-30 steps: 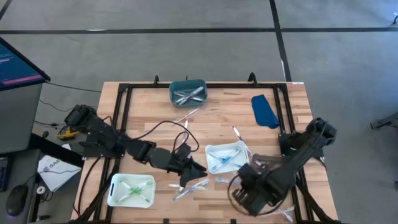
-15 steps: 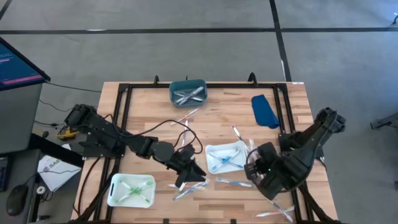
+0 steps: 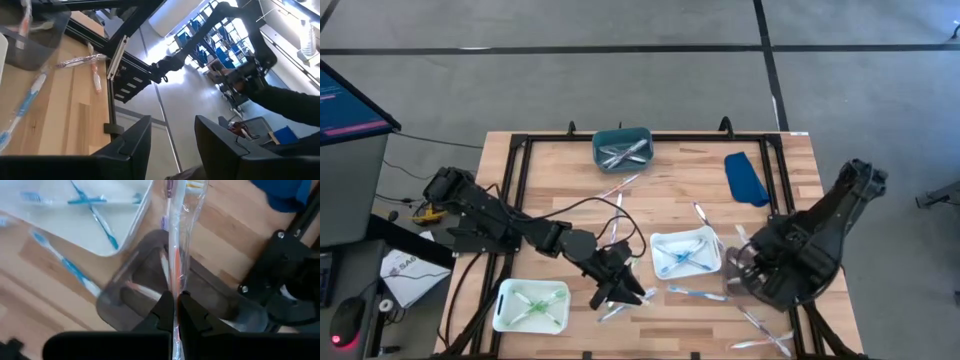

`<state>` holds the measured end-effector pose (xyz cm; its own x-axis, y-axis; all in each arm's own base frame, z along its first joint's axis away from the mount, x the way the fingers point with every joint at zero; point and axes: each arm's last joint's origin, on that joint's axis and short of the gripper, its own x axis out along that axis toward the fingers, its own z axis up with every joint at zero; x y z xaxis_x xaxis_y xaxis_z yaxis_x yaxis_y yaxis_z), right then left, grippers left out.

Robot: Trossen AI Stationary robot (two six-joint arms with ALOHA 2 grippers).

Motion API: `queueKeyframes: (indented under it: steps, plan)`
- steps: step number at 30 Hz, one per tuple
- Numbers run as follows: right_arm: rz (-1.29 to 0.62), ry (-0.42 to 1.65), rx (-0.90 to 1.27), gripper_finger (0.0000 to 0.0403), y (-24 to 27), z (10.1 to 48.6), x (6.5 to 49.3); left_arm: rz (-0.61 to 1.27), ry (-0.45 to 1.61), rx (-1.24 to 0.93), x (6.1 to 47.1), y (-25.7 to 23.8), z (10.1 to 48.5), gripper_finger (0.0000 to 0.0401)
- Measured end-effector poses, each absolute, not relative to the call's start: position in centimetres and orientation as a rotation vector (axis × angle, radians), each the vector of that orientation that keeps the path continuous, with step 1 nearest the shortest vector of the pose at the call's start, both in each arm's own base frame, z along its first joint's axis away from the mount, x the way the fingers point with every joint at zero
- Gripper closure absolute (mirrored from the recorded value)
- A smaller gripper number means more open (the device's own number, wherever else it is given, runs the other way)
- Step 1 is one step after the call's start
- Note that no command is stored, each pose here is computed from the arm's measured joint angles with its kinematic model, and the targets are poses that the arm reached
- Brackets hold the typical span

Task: Pick & Place Toothbrushes
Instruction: Put the orange toothbrush into the black bin

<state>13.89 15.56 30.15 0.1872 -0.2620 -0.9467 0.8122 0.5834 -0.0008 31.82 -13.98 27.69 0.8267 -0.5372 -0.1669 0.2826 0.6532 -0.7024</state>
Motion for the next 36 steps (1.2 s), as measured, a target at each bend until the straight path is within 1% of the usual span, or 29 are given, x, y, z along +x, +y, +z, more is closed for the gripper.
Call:
queueKeyframes:
  steps: [4, 9, 12, 17, 24, 30, 36]
  plan:
    - [-0.672, 1.19, 0.462, 0.0403, 15.1, 29.2, 12.2, -0.441, 0.366, -0.722, 32.0, -13.6, 27.7, 0.0265]
    - [-0.523, 1.255, 0.375, 0.0403, 14.6, 27.4, 10.8, -0.29, 0.296, -0.728, 32.6, -12.3, 27.7, 0.0276]
    - [-0.477, 1.291, 0.379, 0.0403, 14.2, 25.8, 10.0, -0.223, 0.26, -0.744, 32.9, -11.5, 27.8, 0.0282]
    - [-0.357, 1.268, 0.424, 0.0403, 14.5, 23.5, 9.0, -0.132, 0.217, -0.774, 33.1, -10.7, 27.9, 0.0286]
    - [-0.314, 1.264, 0.368, 0.0403, 14.7, 20.8, 7.8, -0.022, 0.159, -0.78, 33.2, -10.3, 28.0, 0.0288]
    - [-0.308, 1.259, 0.393, 0.0403, 14.6, 19.0, 7.7, 0.034, 0.126, -0.806, 33.2, -10.1, 28.1, 0.0289]
    - [-0.293, 1.249, 0.44, 0.0402, 14.4, 17.1, 7.7, 0.048, 0.117, -0.82, 33.2, -10.1, 28.1, 0.029]
